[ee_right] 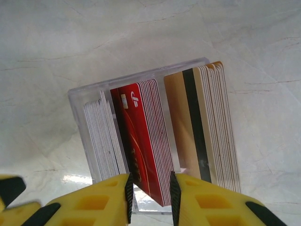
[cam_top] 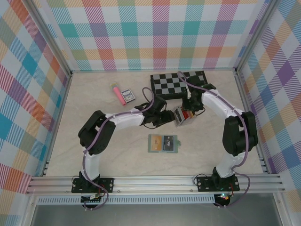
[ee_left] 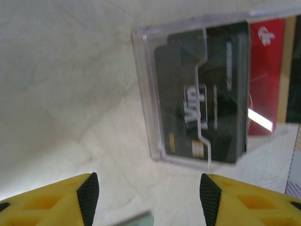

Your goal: Put the credit cards into the card holder

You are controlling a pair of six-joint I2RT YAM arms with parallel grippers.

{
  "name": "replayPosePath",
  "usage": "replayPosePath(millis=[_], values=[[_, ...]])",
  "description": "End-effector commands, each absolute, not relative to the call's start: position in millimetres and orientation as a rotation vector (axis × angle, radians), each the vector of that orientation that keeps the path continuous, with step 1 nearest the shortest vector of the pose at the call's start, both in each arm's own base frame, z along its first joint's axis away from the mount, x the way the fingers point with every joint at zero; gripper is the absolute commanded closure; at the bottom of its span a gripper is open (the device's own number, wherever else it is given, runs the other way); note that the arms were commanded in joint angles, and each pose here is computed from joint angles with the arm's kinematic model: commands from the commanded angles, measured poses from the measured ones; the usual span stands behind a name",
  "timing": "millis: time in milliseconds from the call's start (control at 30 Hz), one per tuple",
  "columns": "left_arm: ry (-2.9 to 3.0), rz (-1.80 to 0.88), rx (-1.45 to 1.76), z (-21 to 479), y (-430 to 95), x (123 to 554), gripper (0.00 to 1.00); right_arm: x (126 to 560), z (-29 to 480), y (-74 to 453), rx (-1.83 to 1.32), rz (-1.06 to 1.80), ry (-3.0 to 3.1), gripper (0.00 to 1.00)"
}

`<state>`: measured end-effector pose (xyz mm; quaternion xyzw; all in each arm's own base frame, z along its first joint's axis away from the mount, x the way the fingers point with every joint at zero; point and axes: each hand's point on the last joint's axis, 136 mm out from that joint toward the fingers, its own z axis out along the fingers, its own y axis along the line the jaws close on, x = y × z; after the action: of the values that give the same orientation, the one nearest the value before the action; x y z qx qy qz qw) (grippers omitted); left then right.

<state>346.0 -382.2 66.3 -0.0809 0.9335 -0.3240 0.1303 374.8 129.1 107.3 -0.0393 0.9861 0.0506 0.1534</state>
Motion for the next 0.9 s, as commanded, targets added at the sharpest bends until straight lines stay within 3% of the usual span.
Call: replayPosePath(millis=[0,467,667,867], values=[[2.735,-1.007,-0.272,68.7,-394.0,357.4,0.40,376.9,115.1,130.9,-0.177,0.124,2.821,0.71],[2.754,-1.067,-0.361,44.1,-409.0,382.6,0.39,373.8,102.3,137.1,-0.192,0.157,2.848,0.71],[2.822,-0.950,-0.380,22.8,-393.5,371.6,0.60,372.6,96.3,135.7,-0.270,0.021,2.849,0.72],[2.847,-0.836,-0.326,19.1,-372.4,360.1,0.66,376.0,89.9,134.2,-0.357,-0.167,2.827,0.71]])
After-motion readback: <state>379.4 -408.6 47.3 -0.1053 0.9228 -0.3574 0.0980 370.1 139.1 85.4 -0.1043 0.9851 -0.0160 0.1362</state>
